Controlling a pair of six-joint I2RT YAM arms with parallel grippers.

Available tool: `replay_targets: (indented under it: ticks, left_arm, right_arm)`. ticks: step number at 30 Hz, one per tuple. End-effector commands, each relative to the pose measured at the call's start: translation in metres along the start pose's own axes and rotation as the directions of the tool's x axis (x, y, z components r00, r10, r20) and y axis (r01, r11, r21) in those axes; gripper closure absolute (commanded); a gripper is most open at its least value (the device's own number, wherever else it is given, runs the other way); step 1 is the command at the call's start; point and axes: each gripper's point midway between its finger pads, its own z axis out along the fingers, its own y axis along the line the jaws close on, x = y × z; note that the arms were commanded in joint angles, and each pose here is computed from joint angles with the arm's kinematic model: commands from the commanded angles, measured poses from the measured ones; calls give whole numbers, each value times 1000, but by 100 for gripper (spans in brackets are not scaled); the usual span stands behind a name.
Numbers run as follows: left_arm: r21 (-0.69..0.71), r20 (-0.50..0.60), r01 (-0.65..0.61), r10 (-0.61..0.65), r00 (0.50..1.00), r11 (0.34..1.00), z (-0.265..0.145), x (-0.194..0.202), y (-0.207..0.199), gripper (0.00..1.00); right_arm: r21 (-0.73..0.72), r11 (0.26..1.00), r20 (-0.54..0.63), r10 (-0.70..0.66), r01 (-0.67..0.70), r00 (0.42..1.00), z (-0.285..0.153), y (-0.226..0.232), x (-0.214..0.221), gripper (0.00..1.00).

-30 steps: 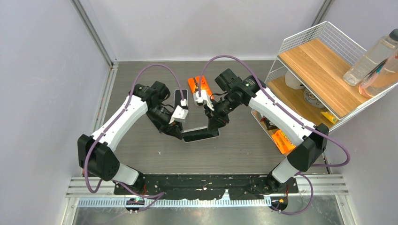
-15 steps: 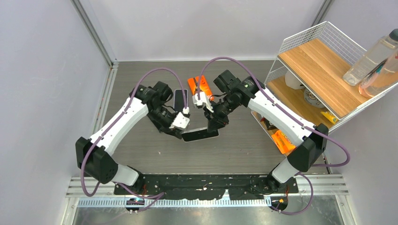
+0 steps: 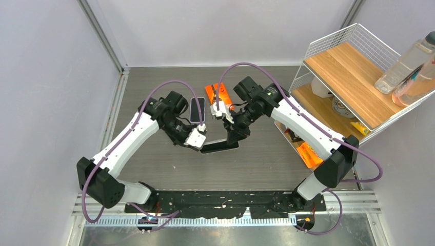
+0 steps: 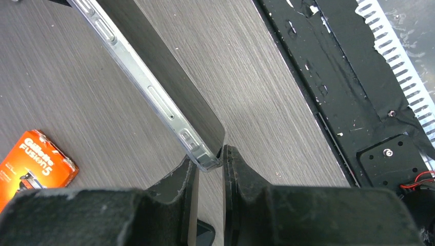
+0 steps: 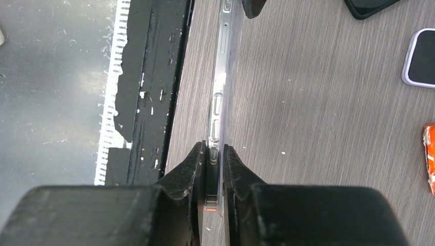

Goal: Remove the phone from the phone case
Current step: Remove the phone case from the phone.

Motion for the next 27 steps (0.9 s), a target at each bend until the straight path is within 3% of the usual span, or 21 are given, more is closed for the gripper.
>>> replay_targets:
  ticks: [1,12,15,22,27]
  left_arm:
    - [-157,13,-320,326,945,934,-16,-35,50,100]
    - [-222,129,-2,32,991,975,-16,-44,44,99]
    - [-237,154,85,-49,987,968,-19,-42,45,85]
    - [-249,263,236,-169,950,939,-35,-43,52,39]
    - [-231,326,294,-211,922,927,-37,-47,57,30]
  right_arm:
    - [-165,986,88,-5,19,996,8,36,-24,95]
    - [-17,1000,92,-23,25,995,1,19,-29,95]
    - [17,999,98,-32,30,995,-5,17,-33,95]
    - [102,994,107,-50,39,993,-17,7,-39,95]
    - [142,989,123,-60,43,991,-24,3,-46,95]
